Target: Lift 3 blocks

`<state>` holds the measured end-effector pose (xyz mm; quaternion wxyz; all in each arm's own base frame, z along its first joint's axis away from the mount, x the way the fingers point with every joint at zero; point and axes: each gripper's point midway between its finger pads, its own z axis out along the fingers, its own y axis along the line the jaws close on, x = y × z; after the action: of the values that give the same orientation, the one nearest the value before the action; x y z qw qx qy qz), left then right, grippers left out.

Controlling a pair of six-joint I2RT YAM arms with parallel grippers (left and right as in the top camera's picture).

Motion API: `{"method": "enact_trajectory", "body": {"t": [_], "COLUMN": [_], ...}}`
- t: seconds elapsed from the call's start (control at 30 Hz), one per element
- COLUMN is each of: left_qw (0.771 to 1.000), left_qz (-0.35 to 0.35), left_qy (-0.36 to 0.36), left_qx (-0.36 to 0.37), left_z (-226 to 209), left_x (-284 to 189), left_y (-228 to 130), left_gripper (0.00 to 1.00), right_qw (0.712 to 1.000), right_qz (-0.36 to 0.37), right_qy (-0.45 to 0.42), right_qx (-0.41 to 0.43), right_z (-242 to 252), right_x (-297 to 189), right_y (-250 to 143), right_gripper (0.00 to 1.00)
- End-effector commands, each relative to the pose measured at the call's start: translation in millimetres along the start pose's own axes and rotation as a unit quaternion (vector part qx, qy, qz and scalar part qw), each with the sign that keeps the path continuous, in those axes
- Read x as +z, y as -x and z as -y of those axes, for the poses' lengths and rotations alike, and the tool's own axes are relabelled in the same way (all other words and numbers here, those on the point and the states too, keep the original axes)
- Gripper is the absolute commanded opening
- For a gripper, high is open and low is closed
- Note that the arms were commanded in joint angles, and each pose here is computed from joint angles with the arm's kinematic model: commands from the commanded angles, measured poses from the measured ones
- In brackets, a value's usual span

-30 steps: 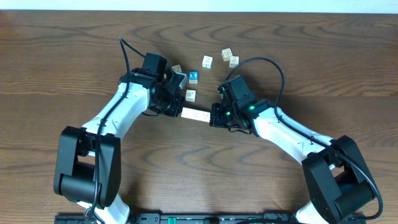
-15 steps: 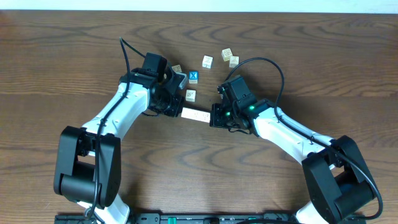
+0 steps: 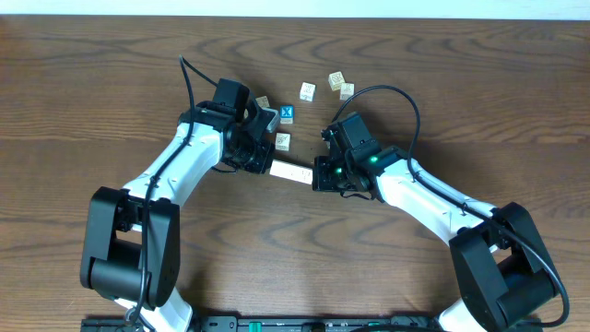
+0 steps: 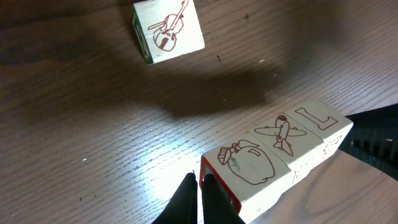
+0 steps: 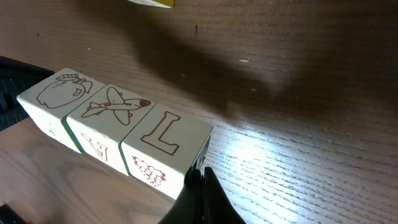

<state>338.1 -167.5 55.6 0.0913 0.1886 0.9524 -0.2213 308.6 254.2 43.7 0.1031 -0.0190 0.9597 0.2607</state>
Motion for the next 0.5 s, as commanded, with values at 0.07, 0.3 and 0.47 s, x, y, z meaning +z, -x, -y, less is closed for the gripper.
{"method": "enact_trajectory", "body": {"t": [0.07, 0.3, 0.47], "left_qw": [0.996, 0.996, 0.996], "left_qz": [0.003, 0.004, 0.008], "left_qy": [-0.082, -0.082, -0.082], "left_qx": [0.021, 0.018, 0.019], "left_z": [46.6, 46.9, 48.3], "left_x": [-0.4, -1.0, -4.4], "left_y": [5.6, 5.9, 7.2], "left_gripper": [0.07, 0.07, 0.07], "right_qw": [0.995, 0.994, 0.994], "right_qz": [0.010, 0.023, 0.023], "right_qy": [0.087, 0.087, 0.087], "right_qx": [-0.054, -0.063, -0.063], "right_z": [-54.7, -57.9, -58.0], "right_x": [-20.5, -30.0, -31.1], "right_y": [10.2, 13.3, 12.8], "right_gripper": [0.01, 0.01, 0.01]}}
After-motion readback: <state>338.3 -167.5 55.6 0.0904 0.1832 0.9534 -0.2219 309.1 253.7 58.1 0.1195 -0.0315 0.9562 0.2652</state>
